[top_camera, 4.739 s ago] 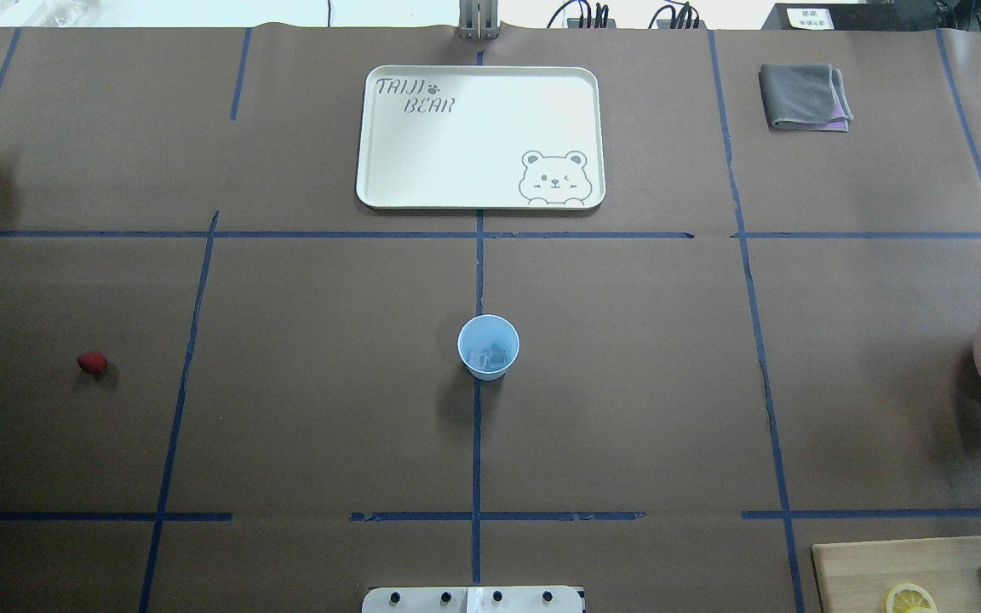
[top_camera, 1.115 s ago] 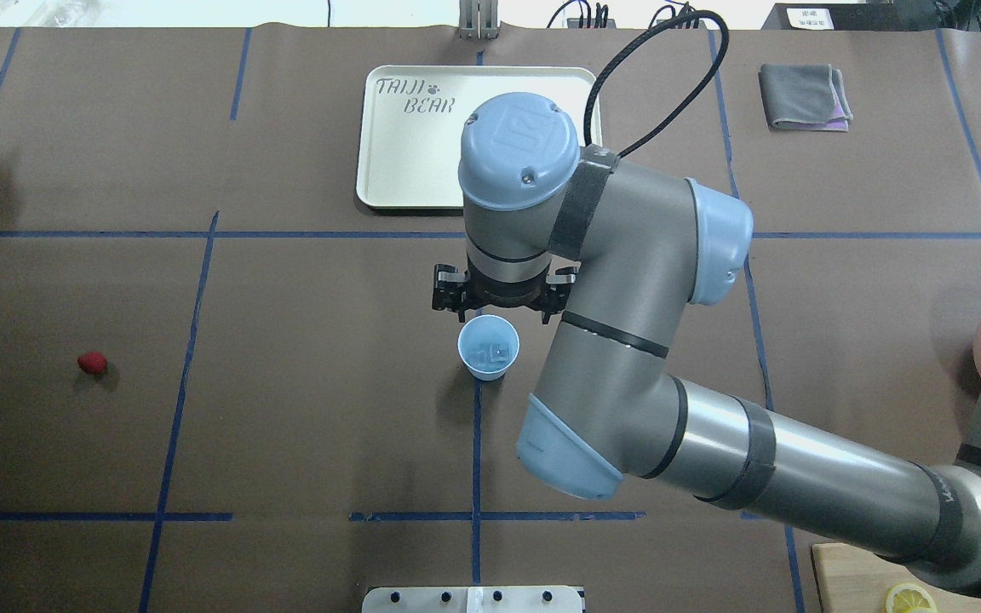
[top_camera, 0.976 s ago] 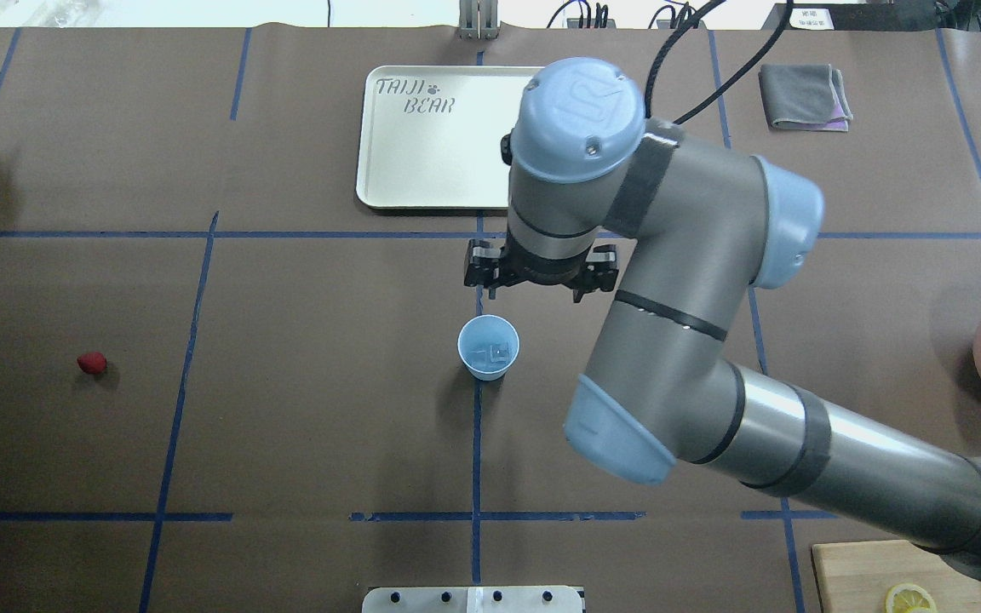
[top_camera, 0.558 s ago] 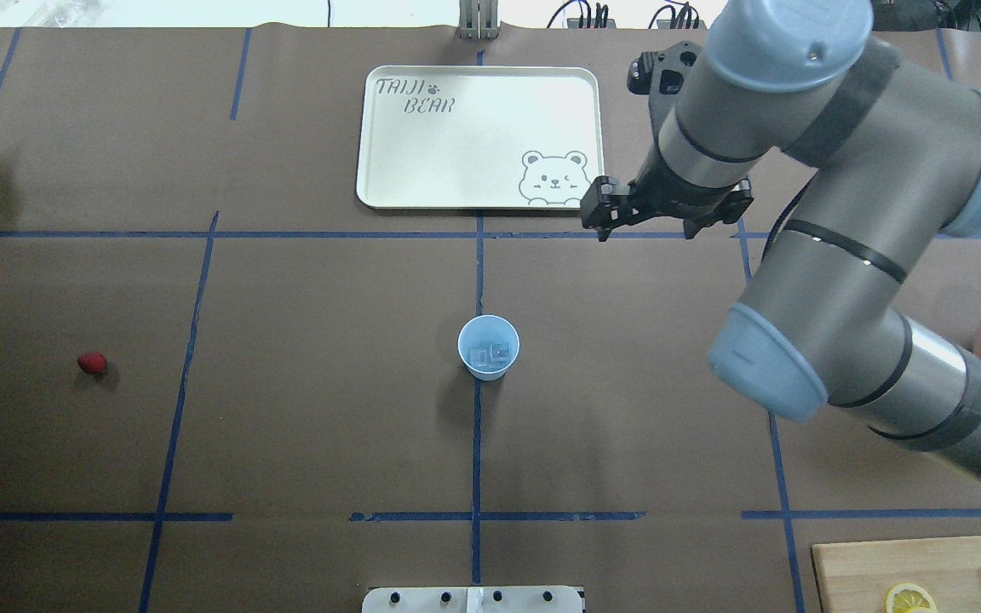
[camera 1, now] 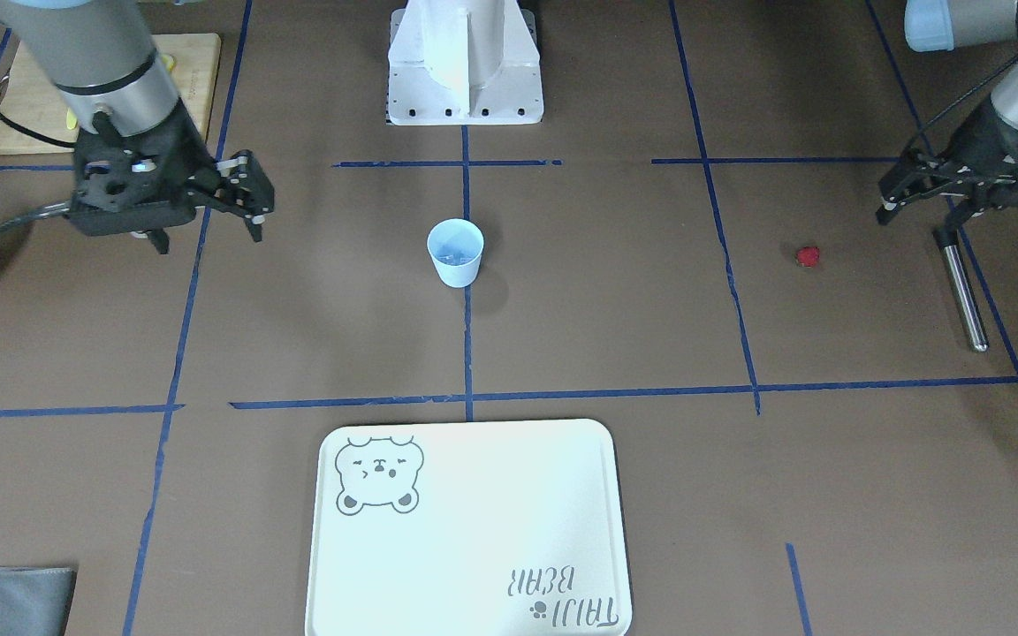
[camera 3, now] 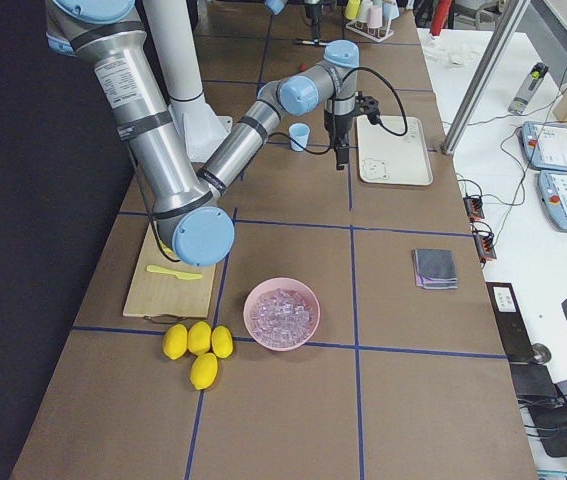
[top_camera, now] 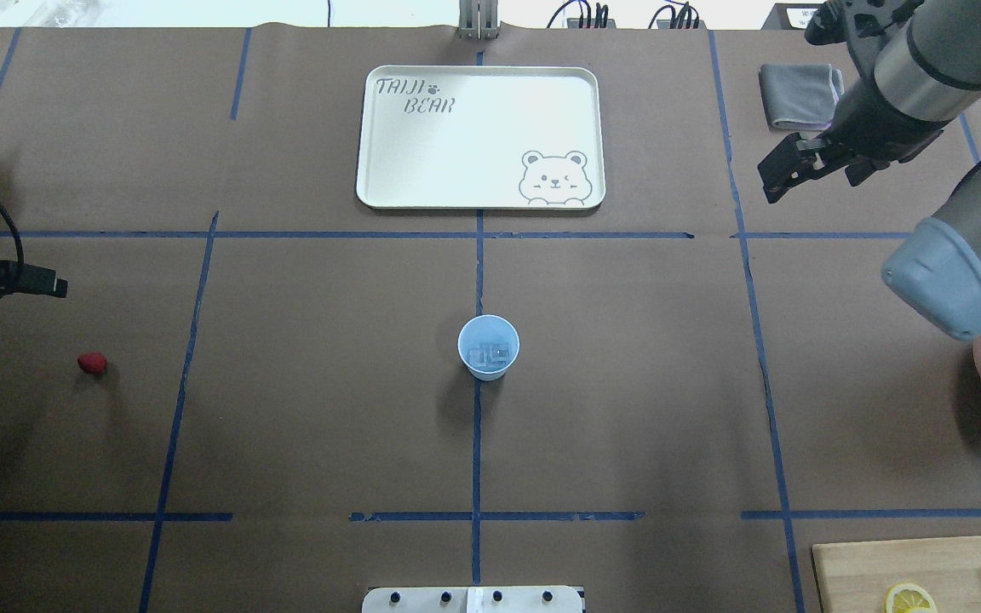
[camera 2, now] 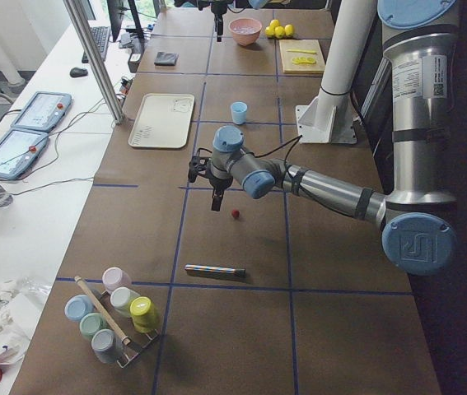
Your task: Mash ice and strawberries in cup
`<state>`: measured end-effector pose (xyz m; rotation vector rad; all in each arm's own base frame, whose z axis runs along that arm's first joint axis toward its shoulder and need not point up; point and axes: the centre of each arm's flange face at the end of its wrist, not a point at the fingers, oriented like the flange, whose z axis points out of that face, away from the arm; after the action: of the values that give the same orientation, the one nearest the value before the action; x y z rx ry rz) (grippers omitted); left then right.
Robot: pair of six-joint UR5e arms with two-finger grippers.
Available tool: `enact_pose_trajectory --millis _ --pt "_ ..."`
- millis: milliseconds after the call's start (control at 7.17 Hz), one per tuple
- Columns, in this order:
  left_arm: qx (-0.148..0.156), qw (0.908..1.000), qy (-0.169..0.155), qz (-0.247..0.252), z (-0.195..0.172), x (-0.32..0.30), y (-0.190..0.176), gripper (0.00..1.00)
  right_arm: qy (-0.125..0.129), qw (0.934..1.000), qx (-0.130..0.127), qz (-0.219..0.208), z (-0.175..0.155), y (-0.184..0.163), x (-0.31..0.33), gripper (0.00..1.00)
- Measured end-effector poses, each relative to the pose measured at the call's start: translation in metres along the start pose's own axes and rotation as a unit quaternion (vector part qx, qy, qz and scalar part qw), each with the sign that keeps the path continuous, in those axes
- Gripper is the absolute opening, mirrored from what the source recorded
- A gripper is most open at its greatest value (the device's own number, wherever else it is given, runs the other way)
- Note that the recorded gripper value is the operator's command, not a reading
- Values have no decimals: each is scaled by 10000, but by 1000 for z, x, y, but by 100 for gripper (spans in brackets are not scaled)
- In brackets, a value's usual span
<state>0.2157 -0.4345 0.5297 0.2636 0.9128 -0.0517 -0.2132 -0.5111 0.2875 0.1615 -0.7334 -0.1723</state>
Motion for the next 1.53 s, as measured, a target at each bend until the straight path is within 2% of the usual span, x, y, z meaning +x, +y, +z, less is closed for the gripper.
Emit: enact_pose_trajectory --millis 139,418,836,1533 --pt "138 9999 -24 8 25 8 16 100 57 10000 -42 -67 2 3 21 99" --pt "193 9996 -131 127 52 22 40 99 93 9999 -86 -101 5 6 33 99" --pt "72 9996 -213 169 57 16 58 92 97 9999 -102 -76 6 6 34 99" --pt "-33 9996 -171 238 59 22 68 76 33 9999 -156 -46 8 8 35 99"
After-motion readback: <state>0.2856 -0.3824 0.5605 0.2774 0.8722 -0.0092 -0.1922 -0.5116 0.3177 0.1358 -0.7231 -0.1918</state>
